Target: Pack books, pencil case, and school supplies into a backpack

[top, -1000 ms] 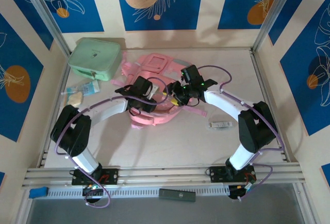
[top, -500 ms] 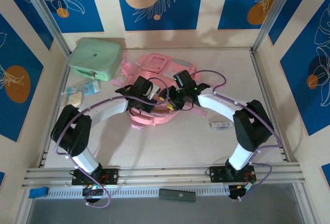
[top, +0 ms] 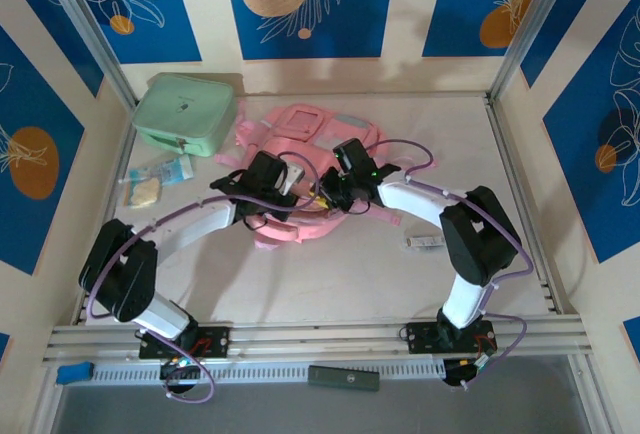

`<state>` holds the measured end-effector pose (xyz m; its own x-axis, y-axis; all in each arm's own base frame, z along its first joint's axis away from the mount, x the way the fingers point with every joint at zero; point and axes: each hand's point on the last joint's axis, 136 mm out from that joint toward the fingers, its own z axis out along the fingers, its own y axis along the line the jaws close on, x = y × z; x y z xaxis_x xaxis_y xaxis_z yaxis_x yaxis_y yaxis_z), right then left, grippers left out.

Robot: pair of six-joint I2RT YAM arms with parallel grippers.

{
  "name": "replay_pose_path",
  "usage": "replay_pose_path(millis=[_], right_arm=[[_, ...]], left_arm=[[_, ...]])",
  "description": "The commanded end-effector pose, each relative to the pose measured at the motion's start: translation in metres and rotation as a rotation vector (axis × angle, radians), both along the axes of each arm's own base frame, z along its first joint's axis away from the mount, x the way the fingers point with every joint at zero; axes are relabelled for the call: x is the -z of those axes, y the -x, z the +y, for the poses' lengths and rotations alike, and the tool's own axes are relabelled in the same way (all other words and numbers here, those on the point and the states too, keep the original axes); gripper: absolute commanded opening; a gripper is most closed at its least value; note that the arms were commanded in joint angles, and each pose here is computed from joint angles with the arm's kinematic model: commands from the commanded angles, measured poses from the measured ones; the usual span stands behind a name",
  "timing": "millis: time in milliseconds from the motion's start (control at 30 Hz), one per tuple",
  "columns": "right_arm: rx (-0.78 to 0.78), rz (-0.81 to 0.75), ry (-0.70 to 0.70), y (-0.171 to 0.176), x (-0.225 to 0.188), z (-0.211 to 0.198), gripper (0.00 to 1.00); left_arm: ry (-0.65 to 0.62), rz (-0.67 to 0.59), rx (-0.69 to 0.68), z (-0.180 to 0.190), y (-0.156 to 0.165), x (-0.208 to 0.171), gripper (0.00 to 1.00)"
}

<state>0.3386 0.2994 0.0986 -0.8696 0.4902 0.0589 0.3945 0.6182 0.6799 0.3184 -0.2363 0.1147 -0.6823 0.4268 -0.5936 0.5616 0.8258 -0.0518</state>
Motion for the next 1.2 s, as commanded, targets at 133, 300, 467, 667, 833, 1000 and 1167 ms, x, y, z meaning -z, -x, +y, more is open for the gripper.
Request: replay_pose_path(millis=[133, 300, 467, 667, 833, 1000, 1167], right_arm=[[-0.103, -0.151, 0.105, -0.028, -0.025, -0.051, 0.04], [-0.131, -0.174, 0.072, -0.052, -0.04, -0.095, 0.0], [-0.133, -0.167, 0.093, -0.073, -0.049, -0.127, 0.0], [-0.173, -0.191, -0.002, -0.075, -0.065, -0.127, 0.0], [-0.218, -0.213, -0.002, -0.075, -0.074, -0.127, 0.0], [-0.256, -0.201, 0.029, -0.074, -0.072, -0.128, 0.0], [-0.281, -0.2, 0.005, -0.075, -0.074, -0.121, 0.0]], left_arm=[[-0.005, -0.003, -0.095, 0.001, 0.027, -0.016, 0.0], [0.06, 0.055, -0.158, -0.031, 0.04, -0.026, 0.0], [0.123, 0.099, -0.211, -0.053, 0.041, -0.028, 0.0], [-0.032, 0.102, -0.248, -0.014, 0.038, -0.004, 0.0], [-0.046, 0.092, -0.274, 0.024, 0.029, 0.005, 0.0], [-0.02, 0.061, -0.333, 0.052, 0.006, 0.008, 0.0], [0.049, -0.04, -0.325, 0.054, -0.021, 0.0, 0.0]])
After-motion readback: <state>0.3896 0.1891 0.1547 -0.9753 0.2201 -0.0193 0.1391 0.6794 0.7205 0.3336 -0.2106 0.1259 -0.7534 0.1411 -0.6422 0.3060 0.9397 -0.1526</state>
